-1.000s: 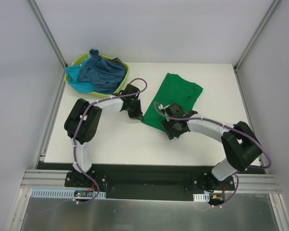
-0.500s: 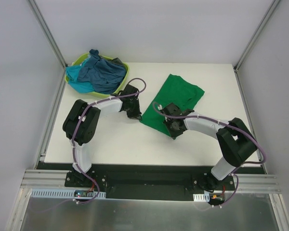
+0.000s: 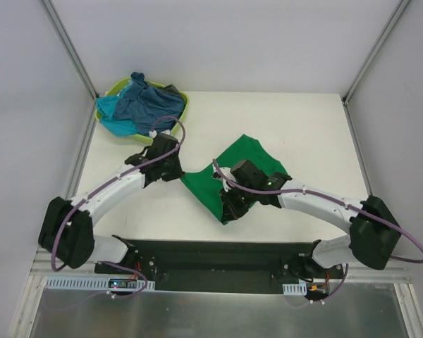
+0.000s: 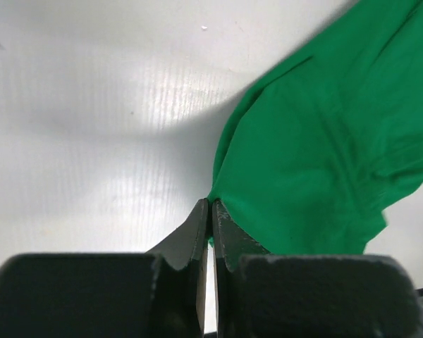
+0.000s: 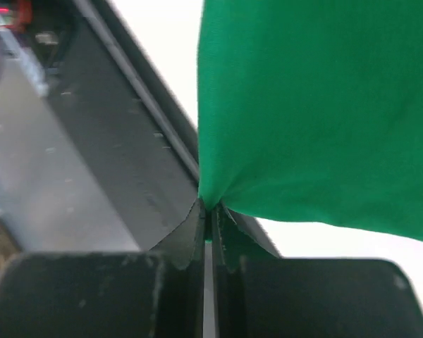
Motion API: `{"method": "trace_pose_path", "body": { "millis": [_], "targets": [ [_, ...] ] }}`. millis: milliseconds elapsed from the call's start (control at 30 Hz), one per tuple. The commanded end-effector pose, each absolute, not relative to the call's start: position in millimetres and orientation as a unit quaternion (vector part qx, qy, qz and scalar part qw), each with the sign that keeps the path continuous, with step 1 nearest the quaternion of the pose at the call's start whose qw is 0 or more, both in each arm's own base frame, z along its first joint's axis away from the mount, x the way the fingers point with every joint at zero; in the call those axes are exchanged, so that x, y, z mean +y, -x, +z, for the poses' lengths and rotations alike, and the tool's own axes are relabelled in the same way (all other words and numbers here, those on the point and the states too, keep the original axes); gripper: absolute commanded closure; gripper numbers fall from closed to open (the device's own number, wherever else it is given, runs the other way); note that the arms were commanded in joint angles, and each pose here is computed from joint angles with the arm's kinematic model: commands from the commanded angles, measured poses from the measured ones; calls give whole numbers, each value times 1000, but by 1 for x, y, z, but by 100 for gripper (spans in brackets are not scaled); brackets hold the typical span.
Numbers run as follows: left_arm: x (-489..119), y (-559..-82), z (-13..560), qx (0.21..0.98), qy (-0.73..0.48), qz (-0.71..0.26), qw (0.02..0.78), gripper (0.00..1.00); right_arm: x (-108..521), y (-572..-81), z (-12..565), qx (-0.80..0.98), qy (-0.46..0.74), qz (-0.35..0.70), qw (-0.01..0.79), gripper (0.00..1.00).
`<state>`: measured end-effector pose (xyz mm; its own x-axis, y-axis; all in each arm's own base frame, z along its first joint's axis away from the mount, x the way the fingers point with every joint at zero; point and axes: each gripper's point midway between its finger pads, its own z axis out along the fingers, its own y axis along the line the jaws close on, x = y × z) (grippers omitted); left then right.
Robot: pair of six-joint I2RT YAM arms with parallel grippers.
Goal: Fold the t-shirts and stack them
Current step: Grab one side of the 2/3 rectangular tshirt with both arms
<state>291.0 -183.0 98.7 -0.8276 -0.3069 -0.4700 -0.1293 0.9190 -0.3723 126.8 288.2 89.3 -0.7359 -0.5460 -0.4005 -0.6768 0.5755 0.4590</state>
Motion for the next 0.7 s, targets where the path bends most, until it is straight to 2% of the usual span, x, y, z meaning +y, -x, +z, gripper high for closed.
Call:
{"method": "trace_pose_path", "body": {
  "millis": [0,200,667],
  "targets": [
    [-150,-278,126,925,145,-133,326,100,312,-86,141,824,354,436,78,99],
    [-143,-273,173,894,143,-168,390,100,317,-73,175,788,344,502,97,100],
    [-208,-327,205,896,79,-198,389,100,254,-129,162,854,207,433,203,100]
  ]
}}
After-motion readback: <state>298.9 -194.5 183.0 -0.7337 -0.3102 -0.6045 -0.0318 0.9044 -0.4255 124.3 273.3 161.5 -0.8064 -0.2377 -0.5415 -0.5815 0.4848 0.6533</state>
